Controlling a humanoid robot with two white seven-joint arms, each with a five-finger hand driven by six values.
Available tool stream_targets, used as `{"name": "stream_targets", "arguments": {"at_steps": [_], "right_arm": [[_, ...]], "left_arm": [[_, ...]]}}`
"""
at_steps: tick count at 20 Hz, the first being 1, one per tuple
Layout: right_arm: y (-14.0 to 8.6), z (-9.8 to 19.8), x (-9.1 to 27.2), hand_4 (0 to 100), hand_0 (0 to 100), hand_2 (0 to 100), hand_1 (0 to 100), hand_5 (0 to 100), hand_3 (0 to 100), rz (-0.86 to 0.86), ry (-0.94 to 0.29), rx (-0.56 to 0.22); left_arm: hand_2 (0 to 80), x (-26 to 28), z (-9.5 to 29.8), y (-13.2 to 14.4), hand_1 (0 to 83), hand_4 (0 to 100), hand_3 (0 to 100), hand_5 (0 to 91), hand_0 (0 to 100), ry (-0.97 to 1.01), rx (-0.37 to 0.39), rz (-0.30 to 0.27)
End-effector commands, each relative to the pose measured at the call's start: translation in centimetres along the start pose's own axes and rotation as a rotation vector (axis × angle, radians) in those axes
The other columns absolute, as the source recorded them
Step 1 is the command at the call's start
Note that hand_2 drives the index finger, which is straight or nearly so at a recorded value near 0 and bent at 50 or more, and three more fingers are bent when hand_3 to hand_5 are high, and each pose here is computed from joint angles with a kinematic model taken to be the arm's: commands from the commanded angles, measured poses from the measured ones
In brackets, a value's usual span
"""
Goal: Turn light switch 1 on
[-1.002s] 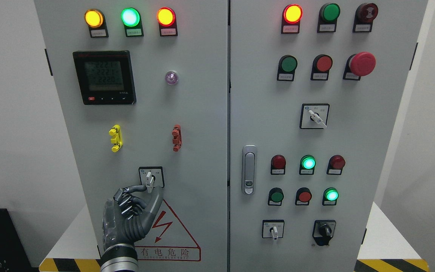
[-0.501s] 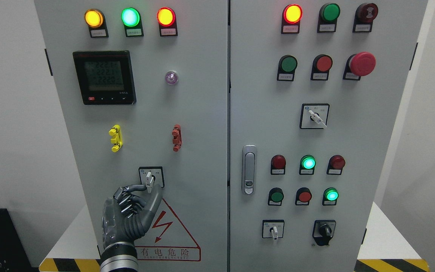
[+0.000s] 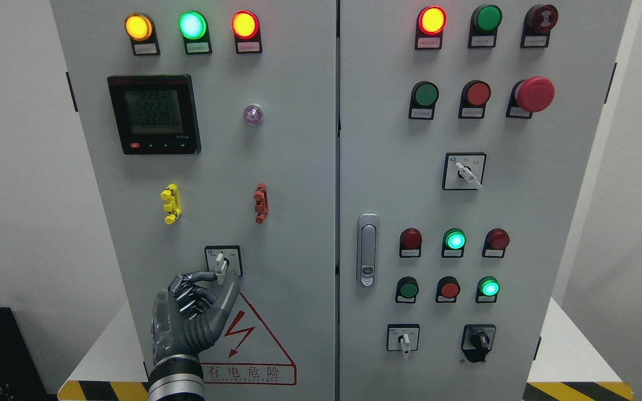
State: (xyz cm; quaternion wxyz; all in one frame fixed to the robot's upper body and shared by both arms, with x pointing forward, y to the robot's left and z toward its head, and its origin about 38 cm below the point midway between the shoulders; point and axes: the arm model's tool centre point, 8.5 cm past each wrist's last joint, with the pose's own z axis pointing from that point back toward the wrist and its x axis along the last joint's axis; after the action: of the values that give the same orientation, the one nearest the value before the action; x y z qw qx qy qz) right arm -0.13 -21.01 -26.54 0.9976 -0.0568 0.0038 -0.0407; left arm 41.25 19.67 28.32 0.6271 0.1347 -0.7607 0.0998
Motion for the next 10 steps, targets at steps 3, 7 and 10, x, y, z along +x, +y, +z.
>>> {"name": "stream_targets", "arguments": {"at_steps": [3,7,10], "right_arm": [[0.0,0.0,0.08,0,31,0,0,0,0,0.0,-0.001,-0.001],[-0.01,0.0,-0.01,0,31,0,0,0,0,0.0,0.001,-0.001],[-0.01,0.0,-0.01,0,31,0,0,0,0,0.0,0.001,-0.001]], "left_arm": [[51.1,-0.04,-0.19,-0.11,70.8,92,87,86.8,16,0.004,0.001,0.002],[51.3,-0.06,-0.29,-0.17,69.9,92,87,86.8,16,0.005,-0.001,0.002],[51.9,0.02,-0.39,-0.23,69.3,92,87,86.9,16,0.004,-0.001,0.002]]}}
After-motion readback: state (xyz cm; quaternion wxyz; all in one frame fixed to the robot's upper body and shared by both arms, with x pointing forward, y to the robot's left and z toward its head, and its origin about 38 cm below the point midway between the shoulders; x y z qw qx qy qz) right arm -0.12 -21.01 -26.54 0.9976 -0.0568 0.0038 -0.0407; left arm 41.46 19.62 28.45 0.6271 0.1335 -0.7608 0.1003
